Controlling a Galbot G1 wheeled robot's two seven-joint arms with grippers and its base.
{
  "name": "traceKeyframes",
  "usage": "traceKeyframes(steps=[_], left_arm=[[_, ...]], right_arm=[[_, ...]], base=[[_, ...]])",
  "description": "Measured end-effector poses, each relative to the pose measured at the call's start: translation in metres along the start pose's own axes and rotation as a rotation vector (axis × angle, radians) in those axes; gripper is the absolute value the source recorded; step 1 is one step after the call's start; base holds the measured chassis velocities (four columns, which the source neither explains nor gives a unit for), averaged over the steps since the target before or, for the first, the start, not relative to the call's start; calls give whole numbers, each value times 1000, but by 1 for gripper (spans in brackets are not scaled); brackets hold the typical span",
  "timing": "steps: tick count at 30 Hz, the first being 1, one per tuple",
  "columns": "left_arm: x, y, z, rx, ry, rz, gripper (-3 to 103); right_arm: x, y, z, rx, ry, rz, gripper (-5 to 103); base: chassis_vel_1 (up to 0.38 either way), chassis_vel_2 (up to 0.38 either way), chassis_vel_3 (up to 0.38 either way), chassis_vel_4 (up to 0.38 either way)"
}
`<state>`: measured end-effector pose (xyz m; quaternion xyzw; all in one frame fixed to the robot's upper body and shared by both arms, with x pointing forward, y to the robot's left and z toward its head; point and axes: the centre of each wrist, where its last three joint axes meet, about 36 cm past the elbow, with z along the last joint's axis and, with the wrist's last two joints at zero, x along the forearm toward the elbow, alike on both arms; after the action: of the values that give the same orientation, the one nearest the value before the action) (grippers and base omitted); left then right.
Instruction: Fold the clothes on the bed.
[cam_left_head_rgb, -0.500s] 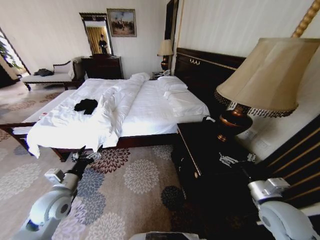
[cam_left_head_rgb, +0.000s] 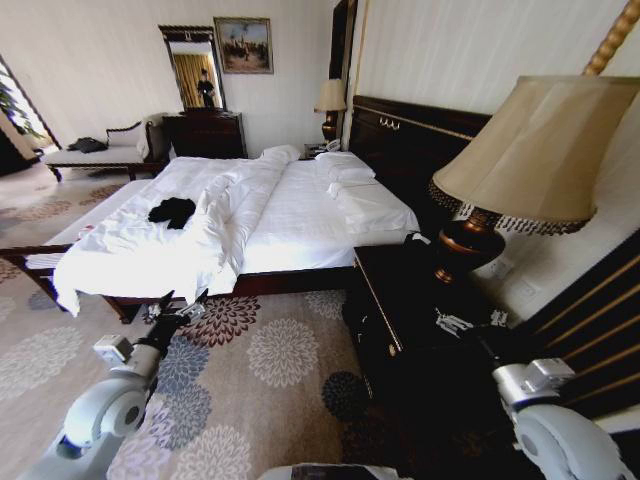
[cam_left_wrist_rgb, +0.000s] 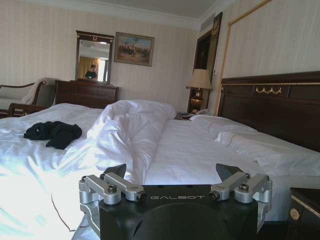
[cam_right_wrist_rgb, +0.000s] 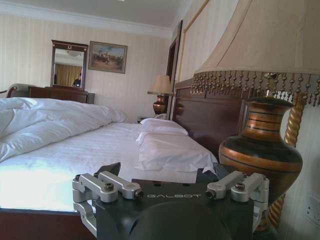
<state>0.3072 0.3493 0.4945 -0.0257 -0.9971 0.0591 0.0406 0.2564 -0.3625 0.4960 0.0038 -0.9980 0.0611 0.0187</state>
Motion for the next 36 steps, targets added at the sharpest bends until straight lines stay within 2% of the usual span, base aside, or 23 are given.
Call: traceKeyframes(steps=[36], left_arm=[[4,-1,-4,1,-3,-9,100]], right_arm=[[4,17,14,-69,33,5,100]], base=[[-27,26,28,-25]])
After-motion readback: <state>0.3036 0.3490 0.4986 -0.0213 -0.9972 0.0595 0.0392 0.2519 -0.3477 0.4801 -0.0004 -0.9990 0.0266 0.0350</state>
